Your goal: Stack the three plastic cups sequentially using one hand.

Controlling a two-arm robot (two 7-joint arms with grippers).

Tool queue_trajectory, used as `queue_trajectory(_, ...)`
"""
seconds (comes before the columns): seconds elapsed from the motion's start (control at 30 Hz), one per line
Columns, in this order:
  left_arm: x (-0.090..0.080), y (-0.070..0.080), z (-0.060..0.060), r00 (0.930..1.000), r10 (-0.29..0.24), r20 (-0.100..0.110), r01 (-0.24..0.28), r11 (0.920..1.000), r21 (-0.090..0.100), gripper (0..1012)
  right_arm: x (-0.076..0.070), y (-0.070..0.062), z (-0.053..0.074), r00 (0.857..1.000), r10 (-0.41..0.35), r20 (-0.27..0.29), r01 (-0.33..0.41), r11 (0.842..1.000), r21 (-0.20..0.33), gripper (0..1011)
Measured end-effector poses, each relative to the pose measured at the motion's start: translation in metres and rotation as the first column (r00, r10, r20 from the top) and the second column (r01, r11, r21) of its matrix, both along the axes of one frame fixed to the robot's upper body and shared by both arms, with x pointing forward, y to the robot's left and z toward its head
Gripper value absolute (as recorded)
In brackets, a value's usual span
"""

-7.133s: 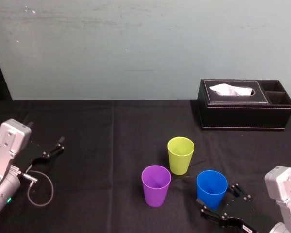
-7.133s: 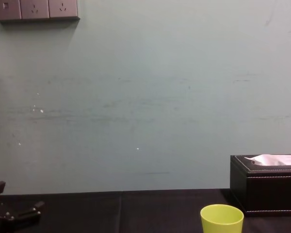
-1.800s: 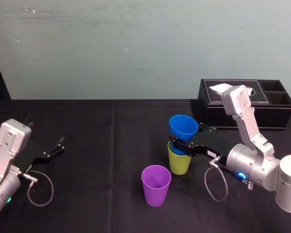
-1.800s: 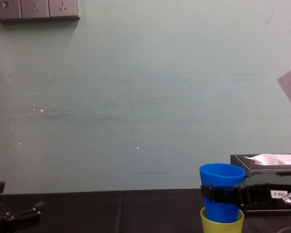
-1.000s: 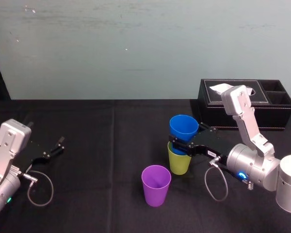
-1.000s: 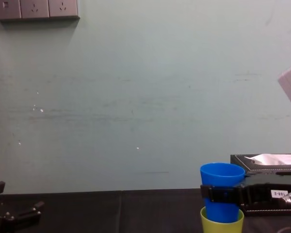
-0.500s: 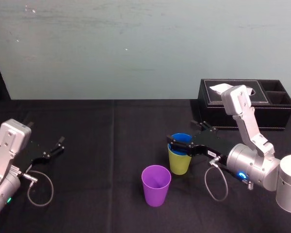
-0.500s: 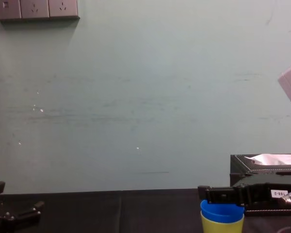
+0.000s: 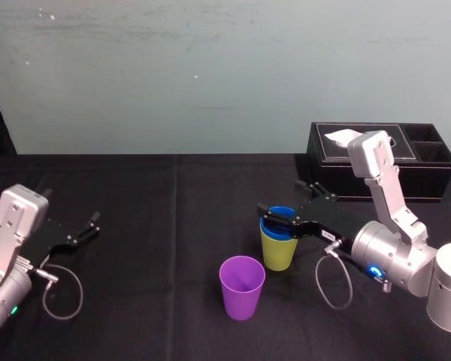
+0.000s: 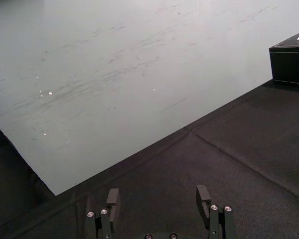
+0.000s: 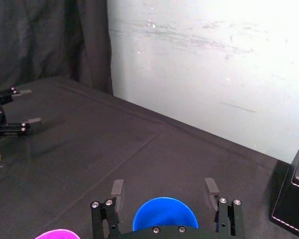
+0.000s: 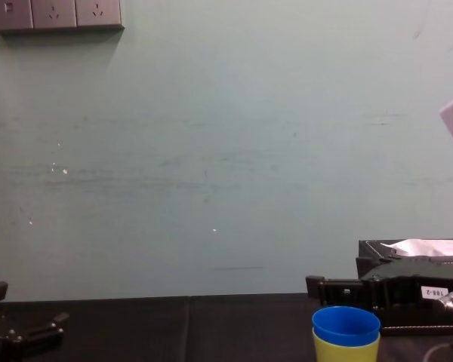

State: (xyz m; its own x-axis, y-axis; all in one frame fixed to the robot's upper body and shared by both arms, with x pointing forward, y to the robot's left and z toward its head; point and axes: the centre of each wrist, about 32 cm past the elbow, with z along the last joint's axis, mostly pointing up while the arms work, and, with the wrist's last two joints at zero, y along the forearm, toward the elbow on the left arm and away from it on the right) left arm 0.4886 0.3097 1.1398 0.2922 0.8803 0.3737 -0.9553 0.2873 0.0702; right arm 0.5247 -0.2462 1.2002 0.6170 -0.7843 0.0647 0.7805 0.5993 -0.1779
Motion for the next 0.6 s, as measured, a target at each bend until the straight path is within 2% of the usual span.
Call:
queue_trajectory(0.17,0.000,0.000,0.000,1.0000,0.000,0.000,0.000,1.0000,0.000,1000,-0.005,0.001,0.001,1.000,0.006,0.013,-0.006,1.000,0.008,1000)
queue_trajectory(0.4,0.000,0.000,0.000,1.0000,0.000,0.000,0.000,1.0000,0.000,1000,-0.020,-0.003,0.005,0.999,0.018,0.032,-0.018,1.000,0.012,1000)
queue_trajectory(0.6,0.000,0.000,0.000,1.0000,0.000,0.000,0.000,1.0000,0.000,1000,-0.039,-0.012,0.007,0.999,0.034,0.034,-0.035,0.999,0.004,1000)
